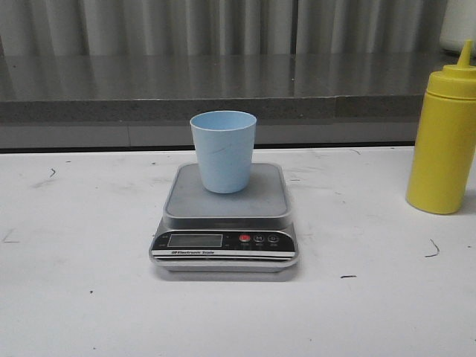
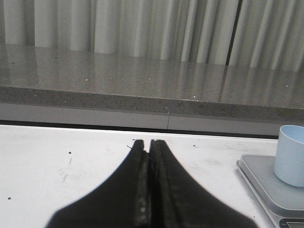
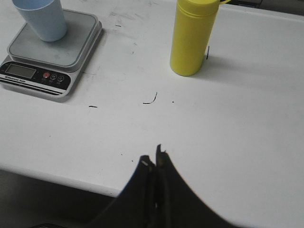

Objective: Pour seasoning into cup on scale with both arms

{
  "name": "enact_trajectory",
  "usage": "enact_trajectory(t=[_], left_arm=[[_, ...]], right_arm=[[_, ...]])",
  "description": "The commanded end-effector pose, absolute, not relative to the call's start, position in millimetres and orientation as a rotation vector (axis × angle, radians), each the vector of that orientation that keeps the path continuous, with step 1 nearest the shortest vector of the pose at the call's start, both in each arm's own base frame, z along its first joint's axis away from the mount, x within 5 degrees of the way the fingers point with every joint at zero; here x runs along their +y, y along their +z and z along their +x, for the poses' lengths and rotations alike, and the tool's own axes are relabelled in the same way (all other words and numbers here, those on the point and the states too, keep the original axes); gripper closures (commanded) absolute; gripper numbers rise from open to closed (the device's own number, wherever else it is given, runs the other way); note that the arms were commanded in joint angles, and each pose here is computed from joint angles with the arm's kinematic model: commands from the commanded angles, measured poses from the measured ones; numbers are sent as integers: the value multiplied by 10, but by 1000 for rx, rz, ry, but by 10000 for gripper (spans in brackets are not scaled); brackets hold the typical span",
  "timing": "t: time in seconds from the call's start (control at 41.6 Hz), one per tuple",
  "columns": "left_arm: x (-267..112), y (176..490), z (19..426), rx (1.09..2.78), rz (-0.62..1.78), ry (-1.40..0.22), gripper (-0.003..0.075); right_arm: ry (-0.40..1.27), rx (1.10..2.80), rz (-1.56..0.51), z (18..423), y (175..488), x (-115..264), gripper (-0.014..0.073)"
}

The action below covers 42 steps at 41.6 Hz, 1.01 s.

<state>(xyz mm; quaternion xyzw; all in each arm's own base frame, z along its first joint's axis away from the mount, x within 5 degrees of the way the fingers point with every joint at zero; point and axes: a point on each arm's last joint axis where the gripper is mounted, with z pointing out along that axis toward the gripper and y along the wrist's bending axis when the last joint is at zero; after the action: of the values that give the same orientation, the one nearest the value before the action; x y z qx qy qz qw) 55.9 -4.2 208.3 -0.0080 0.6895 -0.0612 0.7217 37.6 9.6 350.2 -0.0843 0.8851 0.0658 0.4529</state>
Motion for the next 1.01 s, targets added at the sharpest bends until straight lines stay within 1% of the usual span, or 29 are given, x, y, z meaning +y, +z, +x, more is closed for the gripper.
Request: enact_trajectory(t=[0.0,0.818,0.89,0.962,0.986], left_arm=[[-40,2087,553,1446,-17,-141,740],[-40,2087,553,1446,-17,-141,740],[-40,2087,553,1446,-17,-141,740],[-40,2087,553,1446,-17,-141,740],[-40,2087,553,1446,-17,-141,740]], right_arm=[[154,2098,-205,399,3639,91,662],[154,2096,-205,401,3638,92,662],[84,2069,-189,398,3585,44,662],[57,1993,-158,425,3485,30,662],[43,1934,-147,448,3444,25,662]])
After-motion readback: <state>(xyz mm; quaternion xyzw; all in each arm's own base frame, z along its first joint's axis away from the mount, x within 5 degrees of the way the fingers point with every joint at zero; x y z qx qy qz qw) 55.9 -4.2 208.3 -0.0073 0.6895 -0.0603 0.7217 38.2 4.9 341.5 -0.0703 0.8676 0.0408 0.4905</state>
